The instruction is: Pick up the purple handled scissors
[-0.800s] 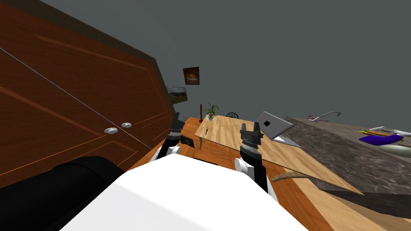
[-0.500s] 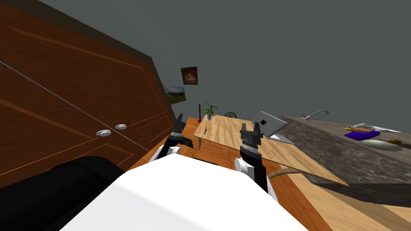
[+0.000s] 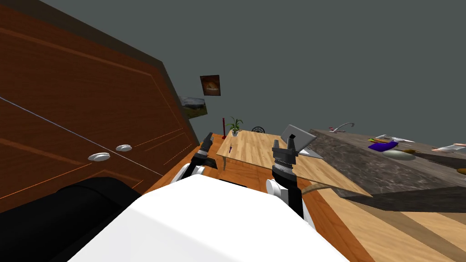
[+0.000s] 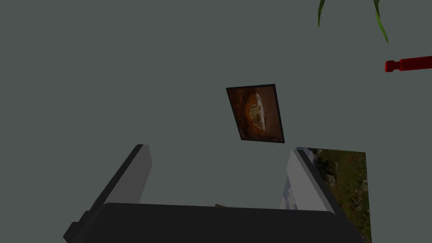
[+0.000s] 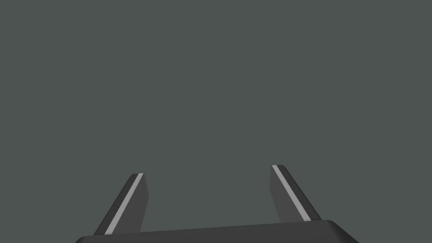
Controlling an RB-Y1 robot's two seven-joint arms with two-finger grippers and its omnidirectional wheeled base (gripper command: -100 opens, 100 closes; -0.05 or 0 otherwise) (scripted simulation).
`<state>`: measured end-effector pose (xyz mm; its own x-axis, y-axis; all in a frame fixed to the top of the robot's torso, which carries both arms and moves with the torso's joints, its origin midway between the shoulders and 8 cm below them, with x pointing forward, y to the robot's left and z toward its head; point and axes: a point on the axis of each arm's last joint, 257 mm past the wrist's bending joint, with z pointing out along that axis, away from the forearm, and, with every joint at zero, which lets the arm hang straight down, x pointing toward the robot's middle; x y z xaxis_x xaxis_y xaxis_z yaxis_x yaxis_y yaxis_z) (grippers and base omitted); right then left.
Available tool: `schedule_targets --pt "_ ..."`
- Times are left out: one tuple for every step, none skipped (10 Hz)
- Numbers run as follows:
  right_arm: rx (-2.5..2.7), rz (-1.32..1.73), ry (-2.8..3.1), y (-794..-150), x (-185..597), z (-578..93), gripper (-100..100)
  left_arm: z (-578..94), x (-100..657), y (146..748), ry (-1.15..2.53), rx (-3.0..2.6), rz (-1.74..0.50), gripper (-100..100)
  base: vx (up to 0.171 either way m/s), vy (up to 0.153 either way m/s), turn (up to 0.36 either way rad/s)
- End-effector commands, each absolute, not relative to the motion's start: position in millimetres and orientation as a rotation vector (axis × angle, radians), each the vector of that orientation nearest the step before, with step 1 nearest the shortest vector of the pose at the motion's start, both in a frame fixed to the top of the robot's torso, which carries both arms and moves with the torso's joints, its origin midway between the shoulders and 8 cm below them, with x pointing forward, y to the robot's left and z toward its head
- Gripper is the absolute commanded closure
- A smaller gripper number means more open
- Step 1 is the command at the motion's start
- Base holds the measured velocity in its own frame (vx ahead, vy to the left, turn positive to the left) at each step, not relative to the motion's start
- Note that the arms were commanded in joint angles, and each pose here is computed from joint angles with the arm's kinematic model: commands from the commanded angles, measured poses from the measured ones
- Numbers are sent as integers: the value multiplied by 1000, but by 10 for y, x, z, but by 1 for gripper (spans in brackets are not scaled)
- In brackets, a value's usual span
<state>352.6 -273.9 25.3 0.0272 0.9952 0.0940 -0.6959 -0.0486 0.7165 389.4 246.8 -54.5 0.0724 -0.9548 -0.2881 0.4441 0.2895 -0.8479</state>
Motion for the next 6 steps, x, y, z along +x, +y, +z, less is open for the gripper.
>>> schedule_targets --pt "706 1489 549 -2739 3526 253 0 -758 3979 2488 1051 -653 -1117 -100 13 -32 -138" --pt "706 1489 549 -2739 3526 253 0 -887 4028 2495 1090 -653 -1082 -100 14 -33 -138" --pt "706 1489 549 -2739 3526 253 0 -1020 4075 2505 1129 -652 -1045 -100 18 -37 -139" --pt "706 1489 549 -2739 3526 253 0 -1158 4120 2519 1169 -651 -1007 -100 22 -34 -142" --pt "706 1489 549 -2739 3526 253 0 -1300 4162 2535 1210 -649 -967 -100 24 -34 -137" --pt "706 1489 549 -2740 3526 253 0 -1448 4201 2555 1251 -646 -925 -100 23 -32 -155"
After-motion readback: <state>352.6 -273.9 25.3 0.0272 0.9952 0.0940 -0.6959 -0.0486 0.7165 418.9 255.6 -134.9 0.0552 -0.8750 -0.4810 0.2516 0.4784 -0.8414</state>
